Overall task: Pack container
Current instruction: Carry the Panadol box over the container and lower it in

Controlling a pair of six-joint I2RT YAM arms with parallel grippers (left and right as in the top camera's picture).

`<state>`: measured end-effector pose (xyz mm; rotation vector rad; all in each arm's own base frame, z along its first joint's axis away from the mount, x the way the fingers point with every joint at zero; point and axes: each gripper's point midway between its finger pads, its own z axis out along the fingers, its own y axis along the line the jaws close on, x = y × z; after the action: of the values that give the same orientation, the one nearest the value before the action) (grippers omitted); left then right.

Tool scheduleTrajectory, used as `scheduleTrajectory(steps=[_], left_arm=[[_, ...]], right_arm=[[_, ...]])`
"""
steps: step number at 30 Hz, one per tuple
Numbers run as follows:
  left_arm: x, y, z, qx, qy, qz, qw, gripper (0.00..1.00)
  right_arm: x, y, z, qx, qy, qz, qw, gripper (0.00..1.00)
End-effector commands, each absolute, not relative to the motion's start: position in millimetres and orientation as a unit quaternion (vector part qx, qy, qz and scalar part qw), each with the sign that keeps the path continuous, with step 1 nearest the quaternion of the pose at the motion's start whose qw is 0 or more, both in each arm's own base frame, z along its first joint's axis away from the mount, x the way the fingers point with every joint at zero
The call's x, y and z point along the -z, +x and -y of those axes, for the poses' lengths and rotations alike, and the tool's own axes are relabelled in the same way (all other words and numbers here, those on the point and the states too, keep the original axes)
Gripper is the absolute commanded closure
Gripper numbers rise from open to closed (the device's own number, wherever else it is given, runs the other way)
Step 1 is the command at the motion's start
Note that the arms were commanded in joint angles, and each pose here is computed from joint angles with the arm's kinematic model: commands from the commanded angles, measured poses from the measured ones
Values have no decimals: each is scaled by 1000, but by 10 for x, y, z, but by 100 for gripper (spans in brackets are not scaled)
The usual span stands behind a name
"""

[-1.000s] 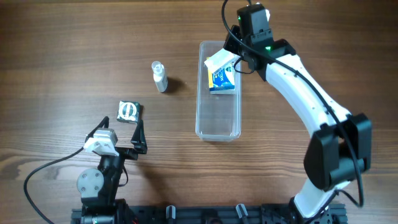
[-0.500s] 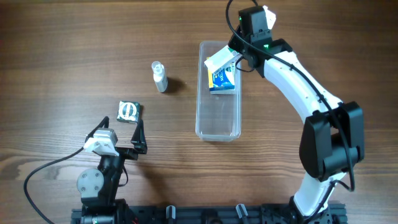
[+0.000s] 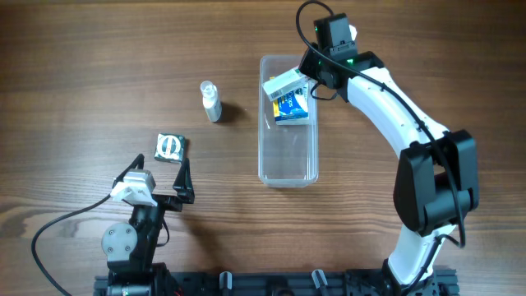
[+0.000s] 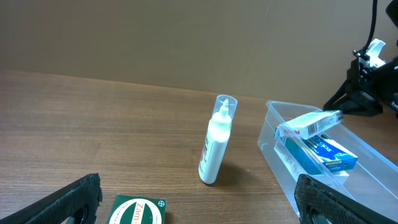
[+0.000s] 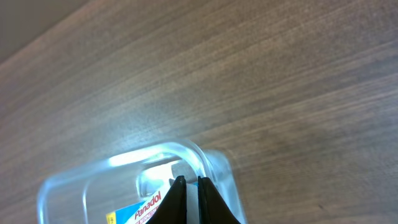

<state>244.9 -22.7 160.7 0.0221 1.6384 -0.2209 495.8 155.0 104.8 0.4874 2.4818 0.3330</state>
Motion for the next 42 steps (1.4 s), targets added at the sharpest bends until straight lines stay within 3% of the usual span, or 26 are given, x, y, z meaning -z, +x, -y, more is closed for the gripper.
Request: scheduleTrajectory(steps=[1,9,17,26,42], left_arm=[[-1577,2453,196,91,7,-732,675,0],[-1578,2453,197,91,7,-732,676,0],[-1577,2453,197,91,7,-732,675,0],[-1578,2453,197,91,7,-732,676,0],[-1578,2453,197,91,7,-732,676,0]], right_arm=[[-1423,4862,-1623,-154,155,-929,300,91],[-1503,4452,-1686,-174,130,-948,233,92],[-1629,4735,-1329,-87,167,-928,321,90],[-1467,4684,-1349,-83,162,-938,295,96],[-1231,4712,-1632,-136,107,-949,263,96]])
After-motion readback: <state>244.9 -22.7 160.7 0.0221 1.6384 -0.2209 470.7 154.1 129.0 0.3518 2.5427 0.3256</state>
